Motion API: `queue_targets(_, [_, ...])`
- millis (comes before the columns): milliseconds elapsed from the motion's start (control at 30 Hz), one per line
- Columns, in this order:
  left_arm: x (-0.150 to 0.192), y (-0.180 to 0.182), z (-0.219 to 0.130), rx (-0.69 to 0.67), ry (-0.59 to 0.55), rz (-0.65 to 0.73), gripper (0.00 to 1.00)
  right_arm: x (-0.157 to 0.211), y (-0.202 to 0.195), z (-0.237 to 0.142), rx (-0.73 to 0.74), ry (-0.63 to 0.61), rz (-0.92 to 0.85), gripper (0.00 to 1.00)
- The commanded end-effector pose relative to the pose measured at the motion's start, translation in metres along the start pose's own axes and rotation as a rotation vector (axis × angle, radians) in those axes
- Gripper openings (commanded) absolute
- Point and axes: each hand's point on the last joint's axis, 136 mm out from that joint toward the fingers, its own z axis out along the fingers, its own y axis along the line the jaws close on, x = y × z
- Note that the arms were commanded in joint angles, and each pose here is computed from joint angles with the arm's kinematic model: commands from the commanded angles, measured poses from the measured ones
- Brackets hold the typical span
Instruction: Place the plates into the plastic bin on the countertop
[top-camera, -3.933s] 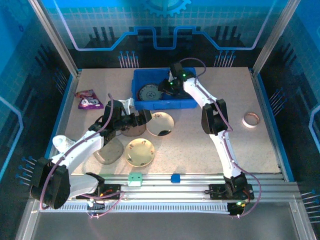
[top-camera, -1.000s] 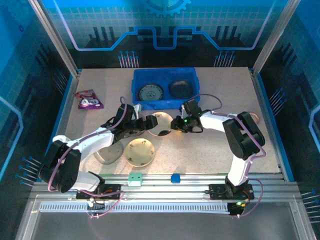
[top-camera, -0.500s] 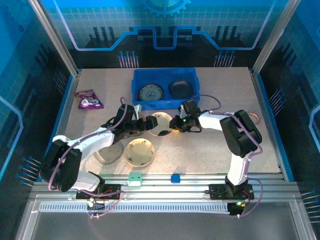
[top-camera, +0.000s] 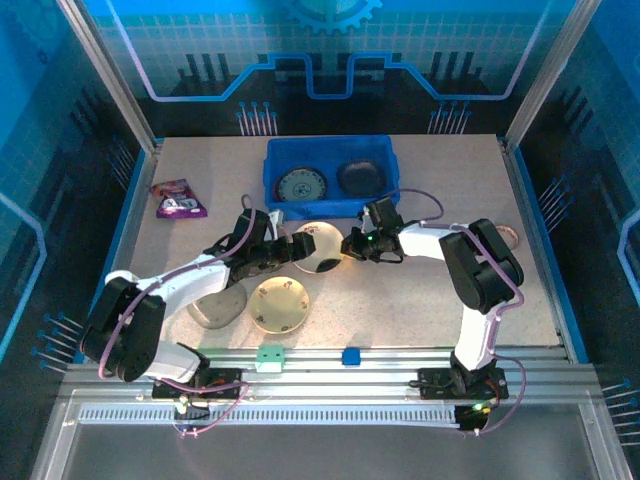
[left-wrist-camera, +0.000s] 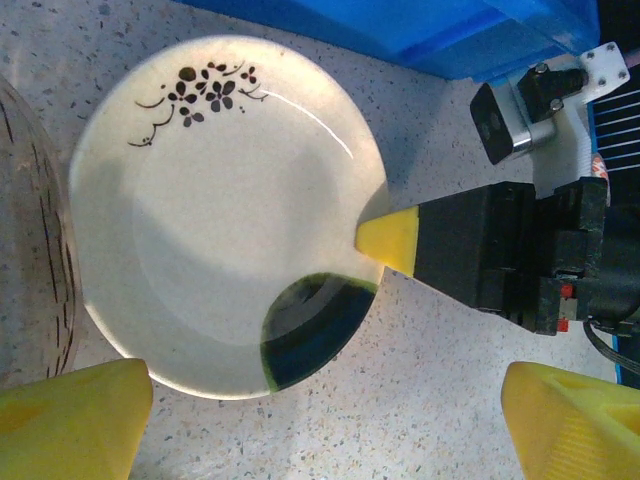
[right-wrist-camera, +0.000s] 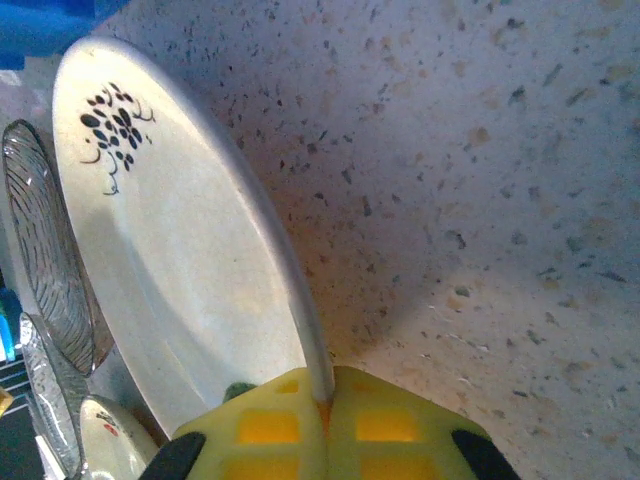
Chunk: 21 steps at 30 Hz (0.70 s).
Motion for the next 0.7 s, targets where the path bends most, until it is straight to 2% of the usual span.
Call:
queue_targets(0, [0.003, 0.005, 0.004, -0.016, 0.001, 0.025, 0.91, 0.001, -0.008, -0.006, 0.001, -0.004, 0.026, 0.00])
queue_targets(333, [0.000, 0.006, 0.004, -0.034, 0.002, 0.040, 0.91, 0.007, -0.002, -0.047, -0.076, -0.005, 0.077, 0.00])
queue_targets(433, [-0.001, 0.004, 0.006, -0.029, 0.003, 0.040, 0.91, 0.021, -0.003, -0.054, -0.093, 0.023, 0.087, 0.00])
queue_targets(667, [-0.002, 0.002, 0.013, -0.011, 0.015, 0.020, 0.88, 0.035, 0.022, -0.069, -0.241, 0.067, 0.067, 0.00])
